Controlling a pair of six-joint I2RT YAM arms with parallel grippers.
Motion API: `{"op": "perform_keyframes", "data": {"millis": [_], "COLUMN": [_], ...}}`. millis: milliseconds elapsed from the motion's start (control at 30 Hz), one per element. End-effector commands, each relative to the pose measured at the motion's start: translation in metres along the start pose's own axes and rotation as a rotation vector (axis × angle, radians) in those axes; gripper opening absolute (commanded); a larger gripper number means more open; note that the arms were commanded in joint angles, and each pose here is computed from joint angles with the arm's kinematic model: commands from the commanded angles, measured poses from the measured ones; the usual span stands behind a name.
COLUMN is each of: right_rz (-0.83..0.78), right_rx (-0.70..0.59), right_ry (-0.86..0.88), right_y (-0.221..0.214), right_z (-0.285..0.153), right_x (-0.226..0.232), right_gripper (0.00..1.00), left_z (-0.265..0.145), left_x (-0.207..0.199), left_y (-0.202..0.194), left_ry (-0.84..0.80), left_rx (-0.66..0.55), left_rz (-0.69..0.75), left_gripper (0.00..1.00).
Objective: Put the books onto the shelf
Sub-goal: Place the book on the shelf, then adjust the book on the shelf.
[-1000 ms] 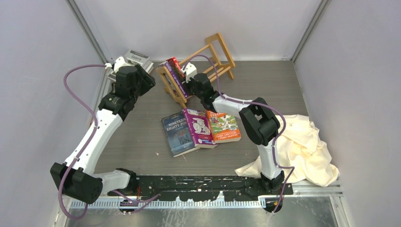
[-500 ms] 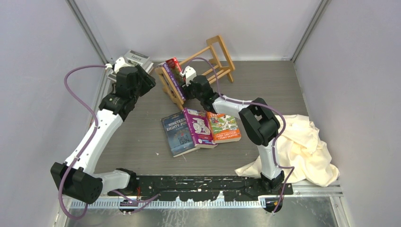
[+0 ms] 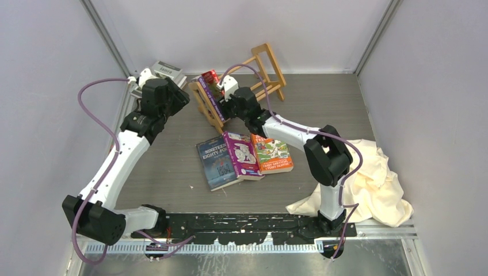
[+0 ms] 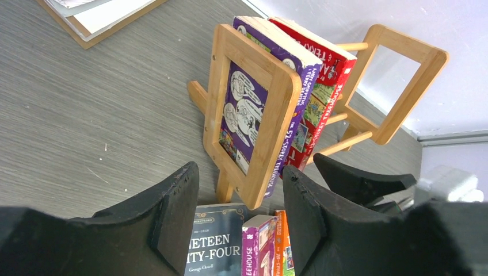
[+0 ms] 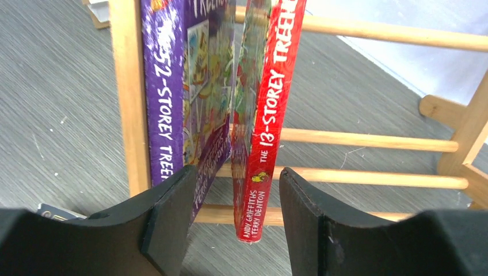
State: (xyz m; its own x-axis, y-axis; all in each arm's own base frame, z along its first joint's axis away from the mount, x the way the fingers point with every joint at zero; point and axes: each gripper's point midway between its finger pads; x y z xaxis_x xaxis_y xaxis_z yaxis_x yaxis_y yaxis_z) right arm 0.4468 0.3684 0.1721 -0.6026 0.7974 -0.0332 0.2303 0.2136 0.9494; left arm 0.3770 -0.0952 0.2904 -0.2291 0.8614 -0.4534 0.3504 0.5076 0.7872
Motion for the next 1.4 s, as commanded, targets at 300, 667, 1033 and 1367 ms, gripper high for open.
{"op": "perform_keyframes", "data": {"millis": [300, 667, 1033, 1367], "right_rz": [0.022, 0.14, 0.321, 0.425], "right_rx": [-0.169, -0.302, -0.274, -0.227], "right_ry": [-0.014, -0.088, -0.143, -0.093], "right_y": [0.091, 0.147, 0.145, 0.118], "right_z": [-0.042, -0.05, 0.0, 0.061], "right_x": [-0.001, -0.034, -0.095, -0.105], "right_gripper": [0.6, 0.27, 0.08, 0.06], "left_z": [0.0, 0.009, 0.019, 0.026], "left_x": [-0.016, -0.016, -0.018, -0.015], "left_y": [0.023, 0.027, 0.026, 0.021], "left_ry": [-0.022, 0.007, 0.011, 0.025], "left_rx": [-0.04, -0.046, -0.043, -0.028], "left_rz": [-0.051, -0.029, -0.003, 0.023], "left_gripper": [0.54, 0.54, 0.54, 0.54]}}
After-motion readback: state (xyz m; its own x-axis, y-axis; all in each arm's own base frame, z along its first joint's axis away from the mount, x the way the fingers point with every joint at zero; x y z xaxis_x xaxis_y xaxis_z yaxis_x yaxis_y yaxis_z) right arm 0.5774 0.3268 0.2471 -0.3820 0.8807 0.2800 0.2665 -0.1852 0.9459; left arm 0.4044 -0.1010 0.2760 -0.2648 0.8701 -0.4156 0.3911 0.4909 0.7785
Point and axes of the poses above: each gripper's point midway between its finger pads, its own z axis out along the fingers, its own x axis along the line the jaws close on, y = z × x, and after that the axes turned 6 degrees about z, right-handed
